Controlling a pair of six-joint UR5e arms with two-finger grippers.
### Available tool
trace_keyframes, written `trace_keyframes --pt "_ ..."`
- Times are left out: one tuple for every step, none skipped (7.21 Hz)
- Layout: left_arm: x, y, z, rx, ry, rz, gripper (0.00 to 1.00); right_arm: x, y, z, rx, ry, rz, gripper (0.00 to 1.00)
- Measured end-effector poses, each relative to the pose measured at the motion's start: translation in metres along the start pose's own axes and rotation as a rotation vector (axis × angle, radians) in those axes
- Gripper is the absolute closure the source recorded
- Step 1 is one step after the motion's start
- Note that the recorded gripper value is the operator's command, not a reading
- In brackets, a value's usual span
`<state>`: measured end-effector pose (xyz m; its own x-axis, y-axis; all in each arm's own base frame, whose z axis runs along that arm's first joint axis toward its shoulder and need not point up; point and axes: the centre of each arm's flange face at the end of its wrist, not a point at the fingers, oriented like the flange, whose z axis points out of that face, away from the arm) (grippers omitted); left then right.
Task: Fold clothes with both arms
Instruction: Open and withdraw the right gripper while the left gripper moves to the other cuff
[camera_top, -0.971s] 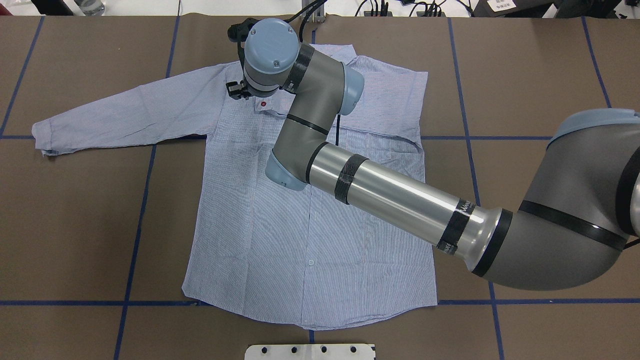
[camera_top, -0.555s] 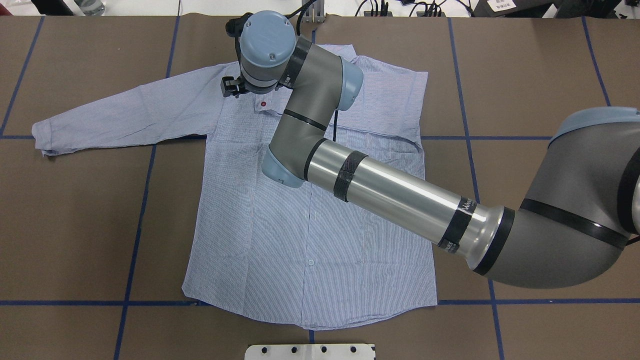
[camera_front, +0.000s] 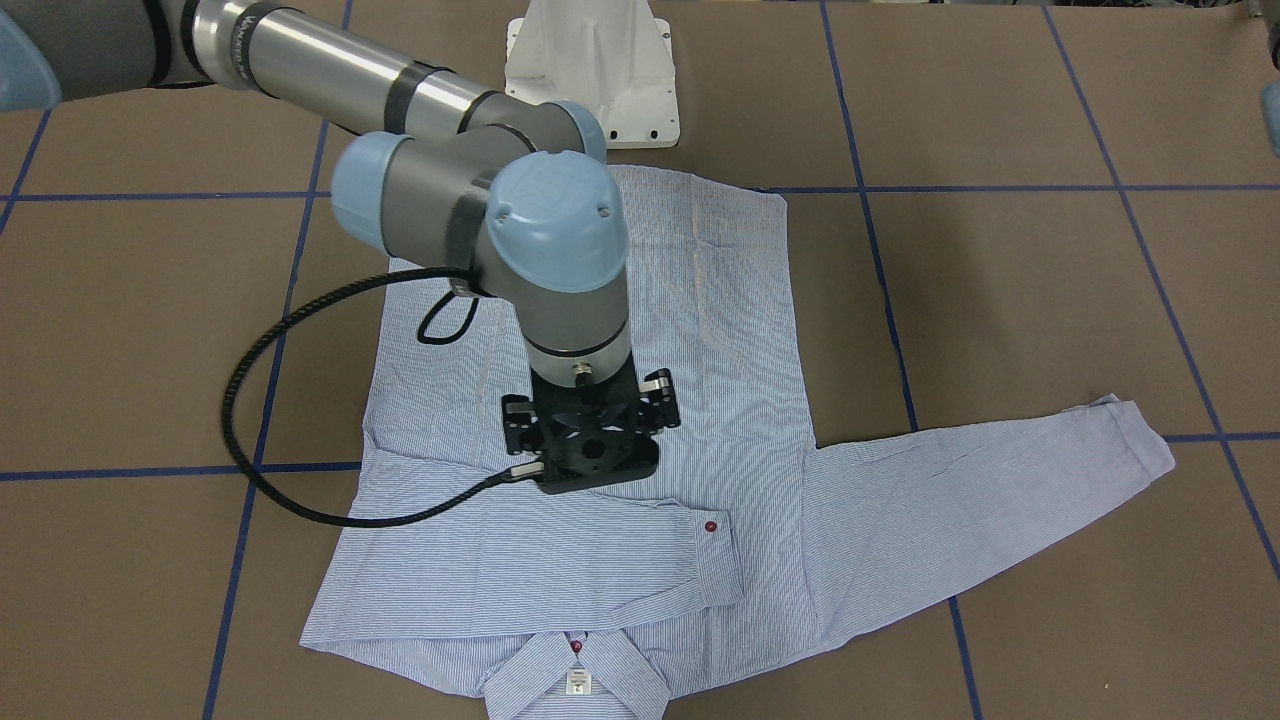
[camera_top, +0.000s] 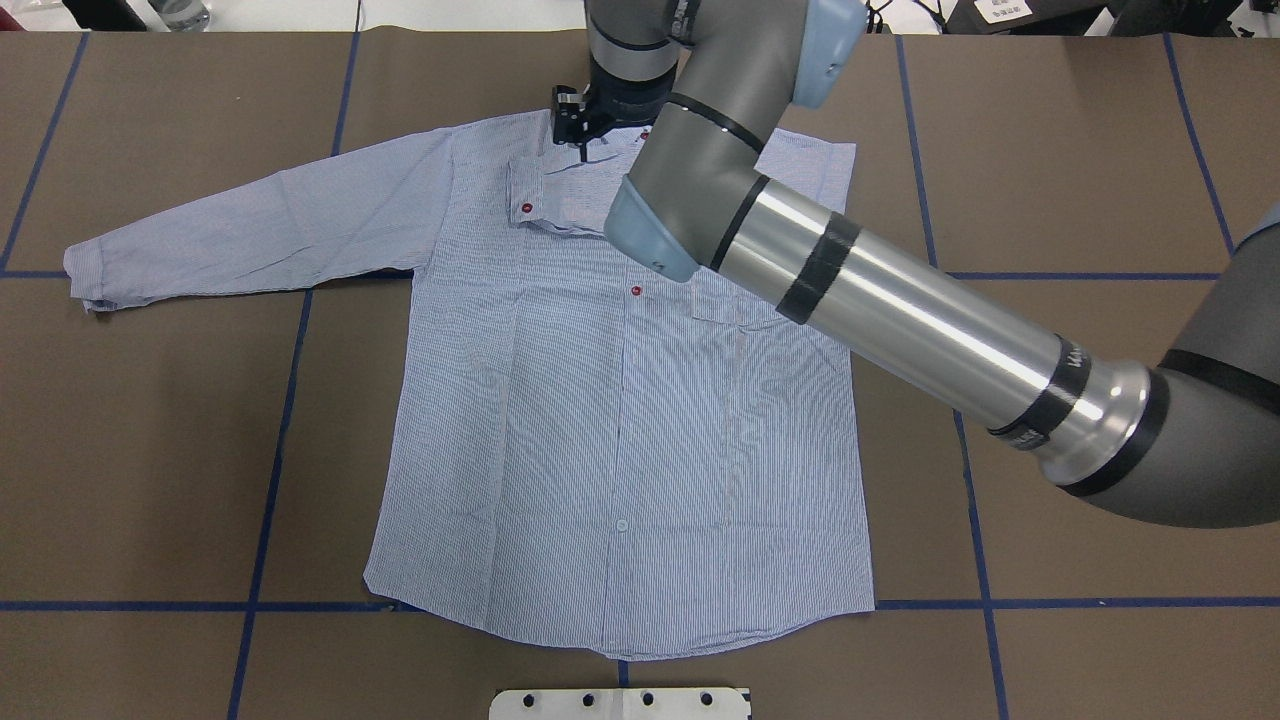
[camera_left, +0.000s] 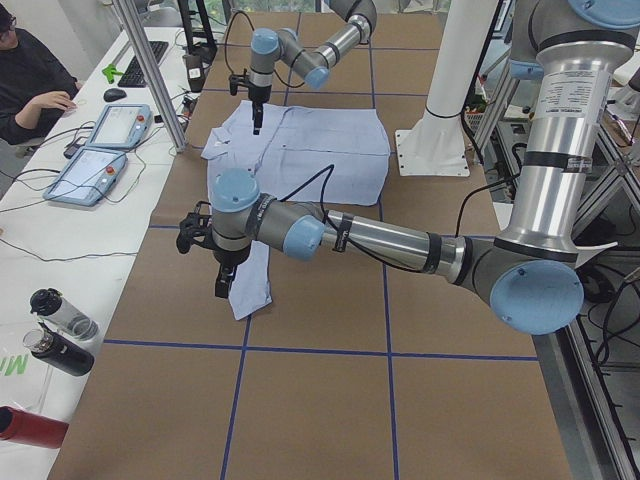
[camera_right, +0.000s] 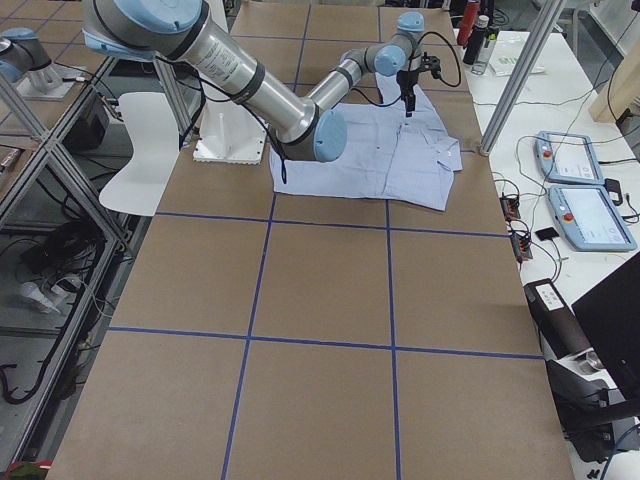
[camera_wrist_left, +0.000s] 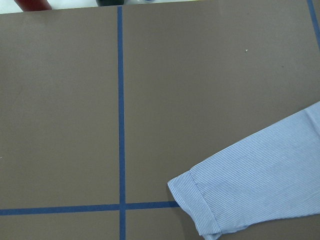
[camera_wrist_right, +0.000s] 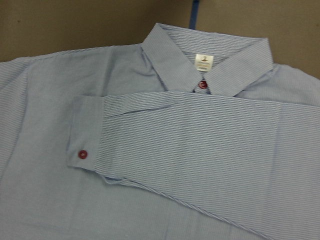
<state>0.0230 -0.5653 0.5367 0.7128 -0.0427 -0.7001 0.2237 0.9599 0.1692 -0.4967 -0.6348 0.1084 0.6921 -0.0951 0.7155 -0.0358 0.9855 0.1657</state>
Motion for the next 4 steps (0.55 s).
trace_keyframes --pt "0.004 0.009 0.019 0.014 0.003 -0.055 0.01 0.044 0.004 -0.014 -0.008 0.013 0.012 0.0" --pt "0.004 0.021 0.045 0.04 0.001 -0.119 0.01 0.088 0.007 -0.029 -0.011 0.022 0.021 0.0" --pt "0.002 0.034 0.073 0.071 -0.01 -0.167 0.01 0.122 0.008 -0.043 -0.029 0.041 0.026 0.0" --pt "0.002 0.046 0.102 0.095 -0.018 -0.203 0.01 0.151 0.006 -0.058 -0.059 0.079 0.006 0.0"
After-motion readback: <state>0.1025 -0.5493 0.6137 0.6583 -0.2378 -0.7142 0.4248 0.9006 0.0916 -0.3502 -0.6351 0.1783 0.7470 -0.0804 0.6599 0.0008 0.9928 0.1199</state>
